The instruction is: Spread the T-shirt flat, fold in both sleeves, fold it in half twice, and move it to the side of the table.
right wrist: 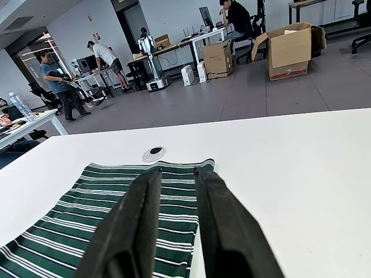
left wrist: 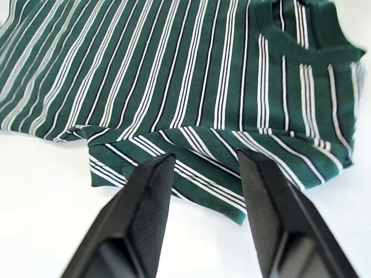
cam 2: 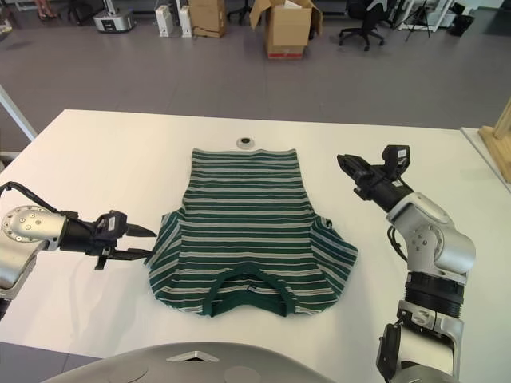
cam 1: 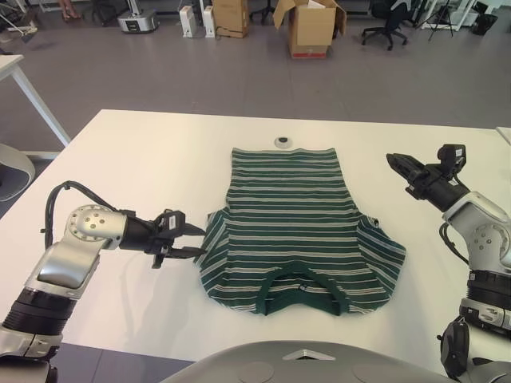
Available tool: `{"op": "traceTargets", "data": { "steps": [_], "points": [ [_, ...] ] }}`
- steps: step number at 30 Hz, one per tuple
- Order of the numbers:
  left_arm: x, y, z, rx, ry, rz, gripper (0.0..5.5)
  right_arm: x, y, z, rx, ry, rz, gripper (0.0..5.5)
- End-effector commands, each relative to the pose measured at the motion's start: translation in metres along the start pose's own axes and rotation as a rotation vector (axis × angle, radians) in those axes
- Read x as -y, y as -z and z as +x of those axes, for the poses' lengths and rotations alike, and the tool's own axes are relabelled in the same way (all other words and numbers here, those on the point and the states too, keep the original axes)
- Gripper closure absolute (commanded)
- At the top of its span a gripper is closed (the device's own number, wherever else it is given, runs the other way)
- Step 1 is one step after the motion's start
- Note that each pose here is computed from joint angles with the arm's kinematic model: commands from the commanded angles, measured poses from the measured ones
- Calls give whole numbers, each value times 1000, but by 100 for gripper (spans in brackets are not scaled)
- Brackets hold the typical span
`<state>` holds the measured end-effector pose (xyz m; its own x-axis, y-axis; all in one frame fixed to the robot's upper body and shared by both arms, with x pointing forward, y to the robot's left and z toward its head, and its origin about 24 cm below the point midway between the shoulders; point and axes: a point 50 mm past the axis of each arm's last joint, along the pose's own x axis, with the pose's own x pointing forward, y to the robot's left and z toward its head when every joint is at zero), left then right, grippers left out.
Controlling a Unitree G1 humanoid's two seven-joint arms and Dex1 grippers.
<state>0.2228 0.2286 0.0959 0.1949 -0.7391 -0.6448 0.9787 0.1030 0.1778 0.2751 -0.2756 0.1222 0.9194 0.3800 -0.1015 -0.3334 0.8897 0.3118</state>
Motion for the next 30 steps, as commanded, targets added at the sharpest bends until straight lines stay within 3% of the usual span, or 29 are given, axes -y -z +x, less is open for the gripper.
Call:
{"op": "traceTargets", "data": {
  "steps": [1,8,18,23,26,30],
  "points": [
    [1,14,9,-38,-60,61,351,-3,-4,-3,13,-6,-2,444],
    [9,43,5,-166,-15,140,351,-4,-8,-3,42,6,-5,444],
    [-21,63,-25,-285,-62,96,351,-7,0,-5,35,13,5,444],
    [-34,62,-35,-105,-152,-178,351,-10,9,-7,19,20,23,444],
    [-47,70,-62,59,-244,-586,351,-14,23,-12,3,33,46,444],
    [-27,82,-62,55,-166,-885,351,-16,29,-15,1,41,64,444]
  ]
}}
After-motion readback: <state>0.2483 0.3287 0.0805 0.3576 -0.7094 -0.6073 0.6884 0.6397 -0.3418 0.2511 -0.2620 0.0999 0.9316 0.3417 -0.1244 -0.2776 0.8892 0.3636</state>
